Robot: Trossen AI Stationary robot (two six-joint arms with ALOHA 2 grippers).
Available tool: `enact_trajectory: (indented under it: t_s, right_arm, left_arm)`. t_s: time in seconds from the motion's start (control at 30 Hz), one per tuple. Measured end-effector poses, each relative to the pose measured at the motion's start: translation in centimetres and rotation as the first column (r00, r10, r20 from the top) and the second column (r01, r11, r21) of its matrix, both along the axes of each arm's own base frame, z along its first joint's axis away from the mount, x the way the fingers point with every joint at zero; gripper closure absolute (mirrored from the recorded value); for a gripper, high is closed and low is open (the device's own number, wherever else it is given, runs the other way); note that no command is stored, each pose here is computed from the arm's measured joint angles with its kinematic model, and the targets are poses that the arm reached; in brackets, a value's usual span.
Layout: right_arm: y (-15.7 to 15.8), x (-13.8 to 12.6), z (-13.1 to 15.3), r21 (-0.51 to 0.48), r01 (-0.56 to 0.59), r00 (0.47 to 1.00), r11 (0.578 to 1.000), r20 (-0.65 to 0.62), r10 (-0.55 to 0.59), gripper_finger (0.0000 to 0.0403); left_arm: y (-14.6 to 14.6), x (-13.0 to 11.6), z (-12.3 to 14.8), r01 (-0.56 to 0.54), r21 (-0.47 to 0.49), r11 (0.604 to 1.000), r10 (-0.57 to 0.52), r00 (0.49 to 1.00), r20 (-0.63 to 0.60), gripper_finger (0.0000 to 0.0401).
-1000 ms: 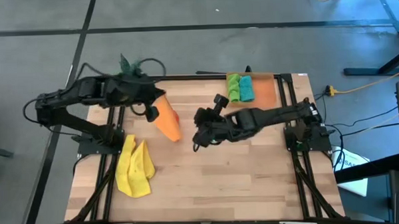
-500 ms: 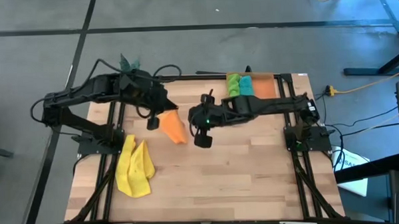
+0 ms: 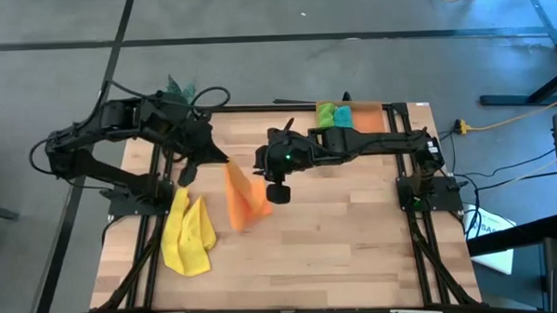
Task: Roll microfiber towels into tight, uniform cylinder then place into a basket
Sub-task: Fold the orange towel
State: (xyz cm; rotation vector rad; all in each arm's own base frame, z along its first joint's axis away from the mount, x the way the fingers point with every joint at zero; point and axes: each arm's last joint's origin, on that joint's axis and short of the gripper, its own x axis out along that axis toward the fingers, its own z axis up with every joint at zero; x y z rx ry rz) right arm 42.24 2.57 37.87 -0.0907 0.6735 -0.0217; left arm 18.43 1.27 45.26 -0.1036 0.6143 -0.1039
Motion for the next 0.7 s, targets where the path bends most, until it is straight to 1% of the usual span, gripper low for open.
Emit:
enact_trajectory:
  t_s: [0.1,0.2,0.3,0.4,0.47,0.53,0.7]
  right_arm:
    - [0.1,0.2,0.2,0.003,-0.003,1.000,1.000,0.031,0.003,0.0304]
    - [0.4,0.5,-0.4,0.009,-0.003,1.000,1.000,0.010,0.003,0.0282]
    - [0.9,1.0,-1.3,0.003,-0.017,1.000,1.000,-0.012,0.017,0.0271]
    - [1.5,1.5,-2.0,0.001,-0.027,0.999,1.000,-0.028,0.027,0.0268]
    - [1.7,1.7,-2.4,0.008,0.020,0.999,1.000,-0.034,-0.020,0.0268]
    - [1.5,1.8,-2.7,0.010,0.100,0.994,0.995,-0.033,-0.100,0.0267]
    - [1.2,1.9,-2.6,0.026,0.290,0.957,0.957,0.004,-0.290,0.0267]
  left_arm:
    - [0.2,0.3,-0.1,-0.062,0.017,0.998,0.062,0.998,-0.012,0.0401]
    - [0.5,0.5,-0.1,-0.147,0.030,0.989,0.147,0.989,-0.010,0.0401]
    - [0.6,1.0,0.2,-0.203,0.032,0.979,0.202,0.979,0.037,0.0401]
    - [0.7,1.3,0.8,-0.224,0.010,0.974,0.222,0.969,0.104,0.0401]
    - [0.8,1.4,1.0,-0.251,0.003,0.968,0.248,0.960,0.128,0.0401]
    - [0.9,1.5,1.1,-0.294,0.005,0.956,0.290,0.946,0.143,0.0401]
    - [1.0,1.6,1.1,-0.416,0.053,0.908,0.403,0.901,0.162,0.0401]
